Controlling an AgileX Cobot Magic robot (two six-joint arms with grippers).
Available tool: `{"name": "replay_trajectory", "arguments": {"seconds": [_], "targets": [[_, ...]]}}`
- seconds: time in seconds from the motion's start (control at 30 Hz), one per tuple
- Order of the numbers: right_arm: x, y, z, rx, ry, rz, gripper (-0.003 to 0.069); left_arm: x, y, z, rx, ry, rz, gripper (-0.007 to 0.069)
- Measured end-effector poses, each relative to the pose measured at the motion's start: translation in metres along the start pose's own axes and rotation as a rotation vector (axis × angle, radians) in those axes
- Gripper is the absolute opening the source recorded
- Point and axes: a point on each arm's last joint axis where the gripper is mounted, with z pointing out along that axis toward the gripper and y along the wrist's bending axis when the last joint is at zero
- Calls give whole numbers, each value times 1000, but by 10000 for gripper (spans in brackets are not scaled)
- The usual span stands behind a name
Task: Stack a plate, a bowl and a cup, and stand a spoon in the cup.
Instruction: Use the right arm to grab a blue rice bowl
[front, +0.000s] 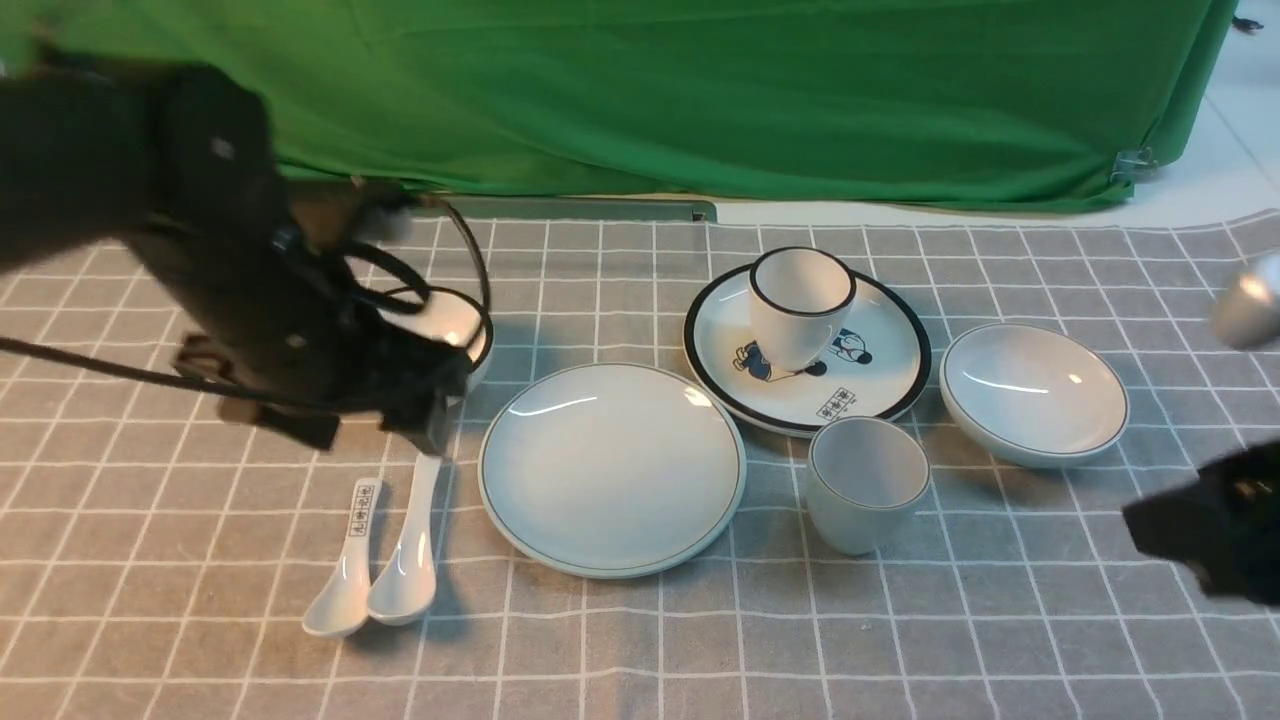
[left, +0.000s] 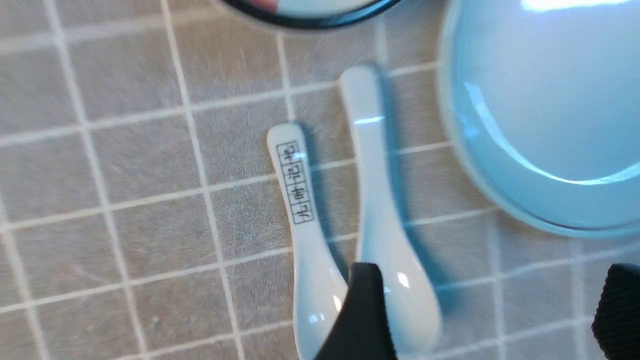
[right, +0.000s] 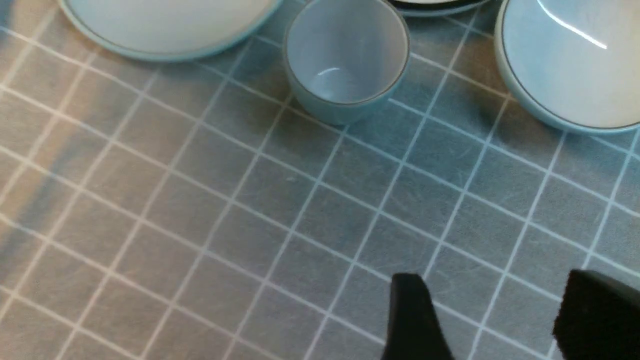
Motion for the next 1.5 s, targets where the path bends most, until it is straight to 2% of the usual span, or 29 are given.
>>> {"name": "replay_trajectory", "arguments": {"seconds": [0.07,0.1,0.2,0.27,0.3,0.33,0.4,0.43,0.5,0.6,1.0,1.17,1.2,1.23,1.27,1.33,1.4,1.5], "targets": [[-9,-3,14,7,43,-6,421,6,-2,-15,17,-49,9,543],[-23,-10,31,16,87,-9,421,18,-4,-46,49,-158,27,519],[-47,-26,59,31,149,5,421,39,-9,-79,113,-309,63,458],[-60,-44,93,37,239,6,422,66,-12,-106,174,-463,111,337],[-61,-47,98,39,239,8,422,71,-13,-109,181,-482,118,328],[-66,-53,109,39,270,3,422,83,-13,-116,195,-528,139,274],[-71,-60,124,38,296,2,422,98,-12,-125,203,-580,165,163],[-75,-65,134,33,310,3,422,108,-12,-129,204,-608,179,81],[-80,-68,147,18,320,6,422,117,-11,-134,202,-636,199,34],[-84,-71,169,4,341,5,422,125,-11,-141,208,-671,205,10],[-83,-81,242,-14,380,-35,417,128,-12,-144,226,-681,204,10],[-86,-83,244,-7,372,-67,237,129,-13,-144,238,-668,202,10],[-87,-83,243,-7,371,-68,228,129,-13,-144,237,-669,203,10],[-90,-85,236,6,367,-82,162,130,-13,-143,235,-660,214,10],[-91,-85,231,11,368,-89,139,130,-13,-143,235,-658,217,10],[-94,-85,218,27,361,-99,96,130,-13,-143,235,-655,218,10],[-95,-84,212,28,360,-89,92,130,-13,-143,235,-654,221,10],[-112,-60,169,37,280,-93,92,130,-13,-143,229,-655,237,10]]}}
